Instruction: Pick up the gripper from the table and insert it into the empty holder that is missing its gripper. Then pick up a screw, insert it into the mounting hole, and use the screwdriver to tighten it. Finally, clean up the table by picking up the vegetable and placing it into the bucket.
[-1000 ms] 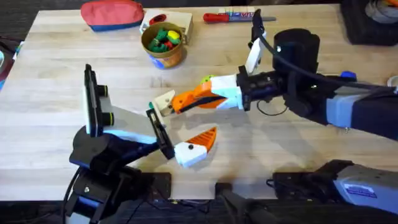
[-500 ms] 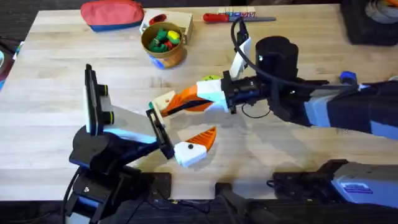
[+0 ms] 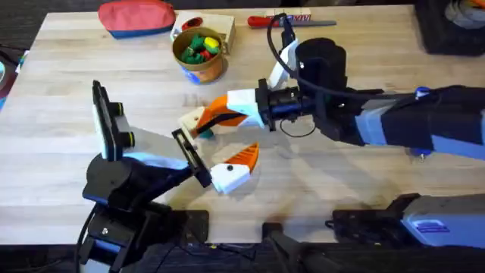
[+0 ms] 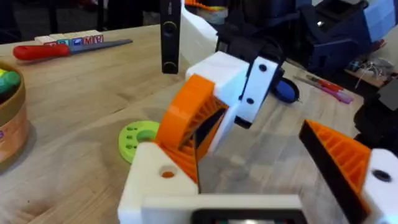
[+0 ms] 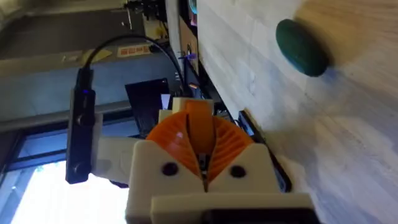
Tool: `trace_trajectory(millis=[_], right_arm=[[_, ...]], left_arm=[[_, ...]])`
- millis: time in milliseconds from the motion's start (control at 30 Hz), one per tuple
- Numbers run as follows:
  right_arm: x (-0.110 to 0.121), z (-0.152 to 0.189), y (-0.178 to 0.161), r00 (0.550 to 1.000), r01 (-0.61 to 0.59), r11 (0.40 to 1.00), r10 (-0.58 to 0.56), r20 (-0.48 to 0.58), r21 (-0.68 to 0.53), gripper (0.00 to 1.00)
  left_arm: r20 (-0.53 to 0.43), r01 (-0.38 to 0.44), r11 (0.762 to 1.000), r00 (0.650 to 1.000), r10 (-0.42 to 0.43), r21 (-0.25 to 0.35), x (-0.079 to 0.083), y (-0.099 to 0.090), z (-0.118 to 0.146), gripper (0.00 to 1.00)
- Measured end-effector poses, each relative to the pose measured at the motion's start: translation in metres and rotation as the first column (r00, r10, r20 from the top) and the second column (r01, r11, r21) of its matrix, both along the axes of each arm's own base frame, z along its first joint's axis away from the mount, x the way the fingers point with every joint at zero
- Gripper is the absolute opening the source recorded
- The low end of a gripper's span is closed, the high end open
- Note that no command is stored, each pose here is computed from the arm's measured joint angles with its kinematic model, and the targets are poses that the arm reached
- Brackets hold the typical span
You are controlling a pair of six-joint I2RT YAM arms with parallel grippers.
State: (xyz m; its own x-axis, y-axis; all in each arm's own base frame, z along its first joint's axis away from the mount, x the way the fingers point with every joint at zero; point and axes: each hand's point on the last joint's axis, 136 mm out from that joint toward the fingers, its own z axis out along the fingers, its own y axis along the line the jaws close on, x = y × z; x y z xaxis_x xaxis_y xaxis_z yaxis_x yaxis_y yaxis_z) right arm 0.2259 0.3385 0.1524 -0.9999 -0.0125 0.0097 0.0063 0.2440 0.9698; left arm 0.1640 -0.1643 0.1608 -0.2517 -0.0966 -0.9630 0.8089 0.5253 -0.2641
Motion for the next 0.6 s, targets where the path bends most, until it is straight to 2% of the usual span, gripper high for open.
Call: trace_trajectory(millis=[600], right_arm=[[0.0024, 0.0001, 0.0026, 1.000, 0.013, 1.000, -0.013, 0.015, -0.005, 0.003]], left_arm=[[0.001, -0.018, 1.000, 1.000, 0.018, 0.000, 0.0026, 0.0016, 0.0002, 0.985]])
